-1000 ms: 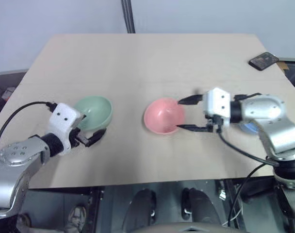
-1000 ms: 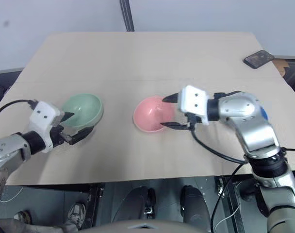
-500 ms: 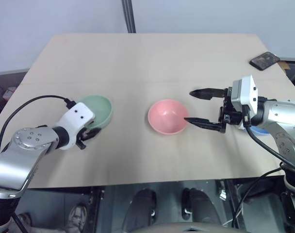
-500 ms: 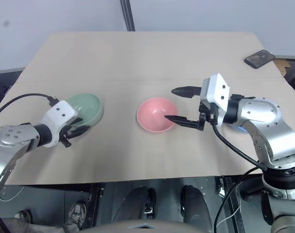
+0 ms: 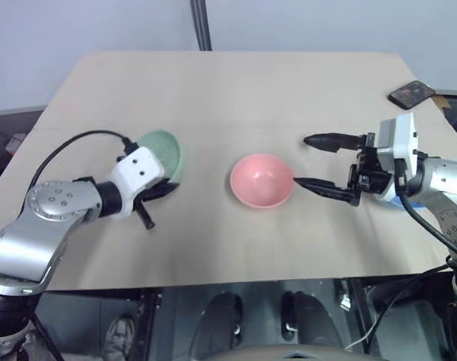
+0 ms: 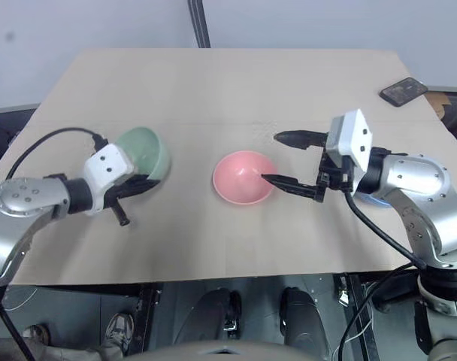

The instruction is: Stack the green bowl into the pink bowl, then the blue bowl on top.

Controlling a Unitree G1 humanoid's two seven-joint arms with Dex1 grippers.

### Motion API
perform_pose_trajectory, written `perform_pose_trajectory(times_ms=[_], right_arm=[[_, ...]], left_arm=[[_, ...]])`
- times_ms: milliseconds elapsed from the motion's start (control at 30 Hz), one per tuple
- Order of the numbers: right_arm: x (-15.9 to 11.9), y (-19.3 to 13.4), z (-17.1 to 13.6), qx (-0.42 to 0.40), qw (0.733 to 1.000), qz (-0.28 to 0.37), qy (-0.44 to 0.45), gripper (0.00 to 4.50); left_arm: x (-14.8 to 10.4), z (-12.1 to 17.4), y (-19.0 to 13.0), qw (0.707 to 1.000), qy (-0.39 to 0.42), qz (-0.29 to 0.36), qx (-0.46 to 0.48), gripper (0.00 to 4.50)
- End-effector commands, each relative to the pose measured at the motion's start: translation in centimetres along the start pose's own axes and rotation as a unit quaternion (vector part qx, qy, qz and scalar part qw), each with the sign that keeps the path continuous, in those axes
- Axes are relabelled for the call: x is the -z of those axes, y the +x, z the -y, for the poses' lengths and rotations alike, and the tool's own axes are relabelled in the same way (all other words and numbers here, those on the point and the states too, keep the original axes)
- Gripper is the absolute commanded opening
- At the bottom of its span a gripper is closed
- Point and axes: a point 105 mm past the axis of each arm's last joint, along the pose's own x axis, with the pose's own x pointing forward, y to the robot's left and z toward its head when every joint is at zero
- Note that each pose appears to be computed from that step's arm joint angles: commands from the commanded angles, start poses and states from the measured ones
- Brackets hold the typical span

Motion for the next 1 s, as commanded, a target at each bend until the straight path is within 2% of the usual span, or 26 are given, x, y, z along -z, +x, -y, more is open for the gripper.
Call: perform_pose_trajectory(times_ms=[33,233,400,433,467,567,600,667,733,833,933,1000], right_arm=[[-1.2,-1.3,0.2,0.032,0.999,0.015,-0.012,3.63],[0.0,-4.1,0.6,0.100,0.995,-0.025,-0.005,3.63],[0.3,-5.2,0.7,0.137,0.990,-0.045,-0.009,3.63],[0.3,-5.3,0.6,0.139,0.989,-0.047,-0.010,3.63],[0.3,-5.3,0.5,0.141,0.989,-0.048,-0.010,3.63],[0.9,-5.6,0.3,0.154,0.986,-0.065,-0.010,3.63],[1.3,-5.7,0.2,0.161,0.984,-0.073,-0.011,3.63],[2.3,-6.4,0.5,0.187,0.977,-0.103,-0.006,3.63],[4.0,-7.9,1.7,0.242,0.958,-0.154,-0.019,3.63],[6.0,-9.4,2.3,0.287,0.937,-0.198,0.010,3.63],[8.6,-11.4,3.4,0.340,0.901,-0.268,0.007,3.63],[10.0,-12.0,3.7,0.354,0.887,-0.296,0.013,3.63]], left_arm=[[-3.1,0.7,0.4,0.996,0.061,0.043,0.043,0.04],[-6.8,2.0,3.0,0.974,0.140,0.112,0.141,0.04],[-8.0,4.0,5.0,0.936,0.214,0.148,0.239,0.04],[-7.9,4.1,5.4,0.932,0.221,0.146,0.249,0.70],[-7.8,4.1,5.8,0.928,0.228,0.148,0.255,0.99],[-8.7,4.1,6.5,0.919,0.234,0.186,0.256,2.34],[-8.9,4.0,6.5,0.919,0.233,0.197,0.251,2.93],[-9.1,3.1,6.3,0.926,0.226,0.205,0.225,3.80],[-8.3,1.9,5.4,0.941,0.170,0.195,0.219,3.80],[-8.0,1.8,3.7,0.943,0.076,0.207,0.250,3.80],[-8.4,1.0,1.8,0.925,-0.009,0.316,0.211,3.80],[-7.5,0.7,0.9,0.923,-0.034,0.332,0.190,3.80]])
